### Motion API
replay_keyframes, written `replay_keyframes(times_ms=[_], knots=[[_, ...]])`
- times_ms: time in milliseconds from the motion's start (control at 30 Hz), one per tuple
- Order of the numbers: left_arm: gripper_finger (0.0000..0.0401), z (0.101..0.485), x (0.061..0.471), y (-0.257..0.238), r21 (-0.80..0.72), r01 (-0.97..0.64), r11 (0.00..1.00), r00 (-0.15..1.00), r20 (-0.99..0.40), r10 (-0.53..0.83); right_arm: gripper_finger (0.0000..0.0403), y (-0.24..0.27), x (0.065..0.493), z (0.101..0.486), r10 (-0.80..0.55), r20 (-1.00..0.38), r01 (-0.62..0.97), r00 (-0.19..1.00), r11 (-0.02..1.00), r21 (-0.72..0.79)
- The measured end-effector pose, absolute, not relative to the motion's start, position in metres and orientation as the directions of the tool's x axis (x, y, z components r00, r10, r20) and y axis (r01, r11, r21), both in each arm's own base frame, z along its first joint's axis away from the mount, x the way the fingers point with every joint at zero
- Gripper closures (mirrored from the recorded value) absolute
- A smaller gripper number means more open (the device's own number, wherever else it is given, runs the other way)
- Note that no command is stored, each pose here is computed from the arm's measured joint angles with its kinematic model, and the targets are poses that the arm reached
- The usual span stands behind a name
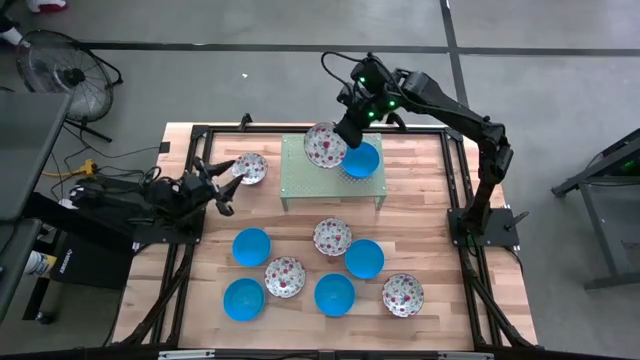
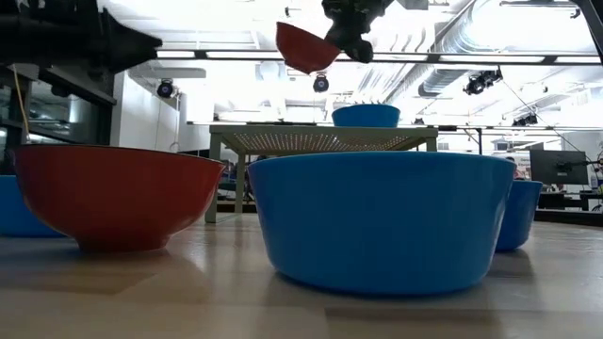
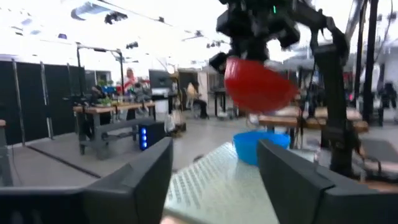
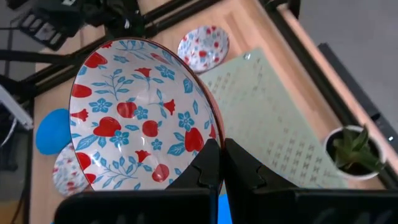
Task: Pick & Place Mini bowls
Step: Put the patterned red bowl on the shelf
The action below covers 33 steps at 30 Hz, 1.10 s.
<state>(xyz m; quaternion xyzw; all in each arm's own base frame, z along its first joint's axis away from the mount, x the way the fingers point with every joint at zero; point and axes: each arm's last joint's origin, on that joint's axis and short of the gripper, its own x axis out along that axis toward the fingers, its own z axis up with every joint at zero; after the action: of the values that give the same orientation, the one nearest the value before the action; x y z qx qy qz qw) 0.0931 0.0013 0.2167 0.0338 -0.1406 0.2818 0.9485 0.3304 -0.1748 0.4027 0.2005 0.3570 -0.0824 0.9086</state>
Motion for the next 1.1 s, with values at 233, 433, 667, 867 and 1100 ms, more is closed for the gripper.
replay_keyframes(times_ms=[233, 433, 667, 867, 1100], knots=[[0.0153, 0.238, 0.121, -0.004, 0.145, -0.567, 0.811, 0.82, 0.195, 0.538, 0.0403, -0.177, 0.333, 0.406, -0.038, -0.654, 0.278, 0.755, 0.923, 0.268], [0.0174, 0.282, 0.153, -0.006, 0.448, -0.663, 0.6, 0.714, 0.137, 0.687, 0.0403, -0.178, 0.335, 0.407, -0.071, -0.641, 0.293, 0.764, 0.924, 0.246], [0.0183, 0.312, 0.201, 0.009, 0.616, -0.637, 0.463, 0.633, 0.076, 0.77, 0.0403, -0.177, 0.336, 0.407, -0.213, -0.664, 0.368, 0.717, 0.924, 0.101], [0.0183, 0.325, 0.235, 0.026, 0.612, -0.645, 0.457, 0.62, 0.07, 0.782, 0.0403, -0.173, 0.341, 0.409, -0.362, -0.648, 0.414, 0.67, 0.907, -0.079], [0.0183, 0.334, 0.266, 0.04, 0.566, -0.666, 0.486, 0.626, 0.069, 0.777, 0.0403, -0.171, 0.344, 0.411, -0.485, -0.619, 0.444, 0.618, 0.865, -0.233]])
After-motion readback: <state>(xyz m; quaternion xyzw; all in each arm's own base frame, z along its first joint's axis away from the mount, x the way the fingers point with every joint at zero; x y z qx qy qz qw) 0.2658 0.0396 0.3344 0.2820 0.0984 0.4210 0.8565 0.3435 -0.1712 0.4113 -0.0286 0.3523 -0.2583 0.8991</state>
